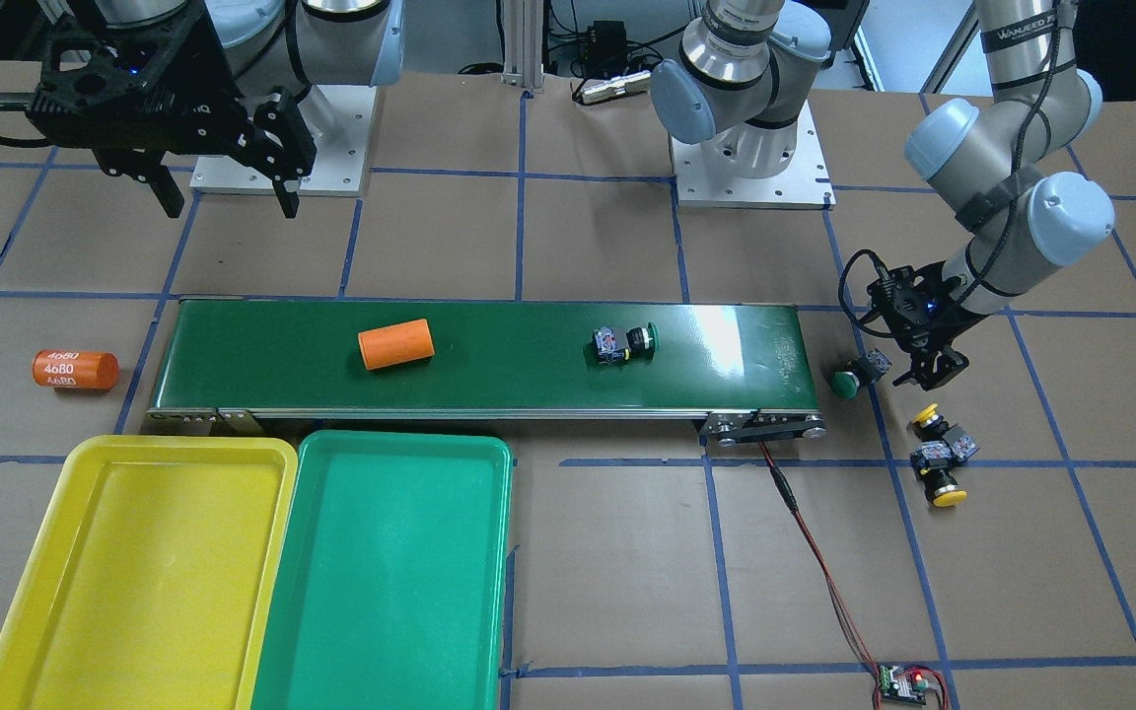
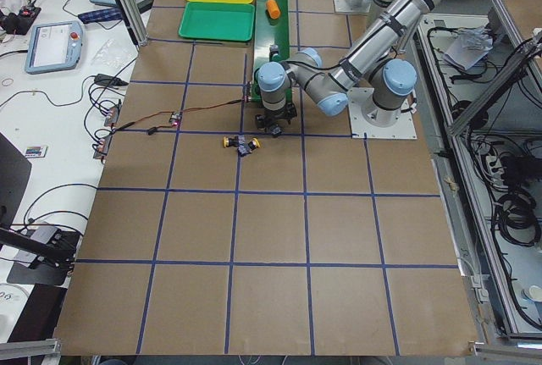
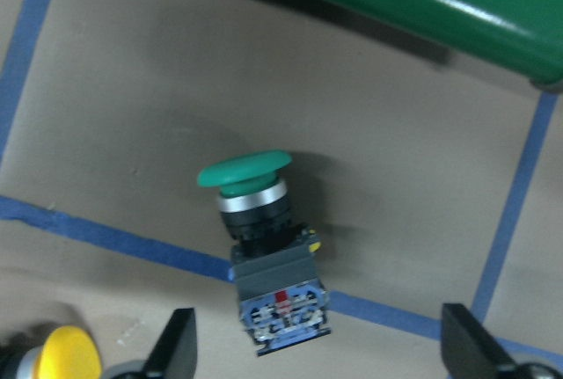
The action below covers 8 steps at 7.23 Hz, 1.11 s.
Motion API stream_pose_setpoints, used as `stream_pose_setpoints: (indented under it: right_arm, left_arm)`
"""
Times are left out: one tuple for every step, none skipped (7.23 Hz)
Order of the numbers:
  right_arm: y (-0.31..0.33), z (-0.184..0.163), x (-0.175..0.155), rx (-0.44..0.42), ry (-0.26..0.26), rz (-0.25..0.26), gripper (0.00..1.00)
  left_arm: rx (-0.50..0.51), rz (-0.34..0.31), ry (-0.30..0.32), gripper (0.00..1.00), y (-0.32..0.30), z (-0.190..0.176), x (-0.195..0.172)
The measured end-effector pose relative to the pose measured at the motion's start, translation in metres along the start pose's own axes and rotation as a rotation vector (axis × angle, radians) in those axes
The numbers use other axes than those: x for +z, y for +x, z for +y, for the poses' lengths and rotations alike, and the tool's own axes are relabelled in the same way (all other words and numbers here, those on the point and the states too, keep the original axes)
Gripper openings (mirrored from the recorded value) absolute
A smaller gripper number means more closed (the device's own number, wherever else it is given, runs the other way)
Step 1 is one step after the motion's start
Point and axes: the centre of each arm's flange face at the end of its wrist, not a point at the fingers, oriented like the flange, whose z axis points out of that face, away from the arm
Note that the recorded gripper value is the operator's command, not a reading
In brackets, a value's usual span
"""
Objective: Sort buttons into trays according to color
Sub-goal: 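Grasp another green-capped button with the left gripper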
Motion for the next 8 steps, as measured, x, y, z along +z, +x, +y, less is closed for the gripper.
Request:
stream_pose_setpoints:
  right_arm:
    - [0.0,0.0,0.0,0.0,0.0,0.0,1.0]
    - [0.0,0.0,0.0,0.001,0.0,0.0,1.0]
    - [0.0,0.0,0.0,0.0,0.001,-0.001,1.0]
    - [0.0,0.0,-0.001,0.0,0.002,0.0,1.0]
    - [0.0,0.0,-0.001,0.0,0.001,0.0,1.0]
    - [0.0,0.0,-0.001,0.001,0.001,0.0,1.0]
    - [0.0,0.0,-0.001,0.001,0.001,0.0,1.0]
    - [0.0,0.0,-0.001,0.001,0.001,0.0,1.0]
  left_arm:
    - [0.005,-0.001,-0.004,1.0,0.003,-0.007,0.007]
    - [0.008,-0.011,-0.009,1.0,0.007,-0.012,0.014]
    - [0.011,-0.025,-0.013,1.0,0.007,-0.014,0.018]
    - [0.012,-0.039,-0.016,1.0,0.005,-0.013,0.021]
    - [0.011,-0.052,-0.019,1.0,0.002,-0.013,0.023]
    - [0.002,-0.056,-0.019,0.78,0.001,-0.012,0.025]
    - [-0.024,-0.058,-0.019,0.43,0.0,-0.012,0.026]
    - [-0.049,-0.062,-0.018,0.15,0.0,-0.012,0.027]
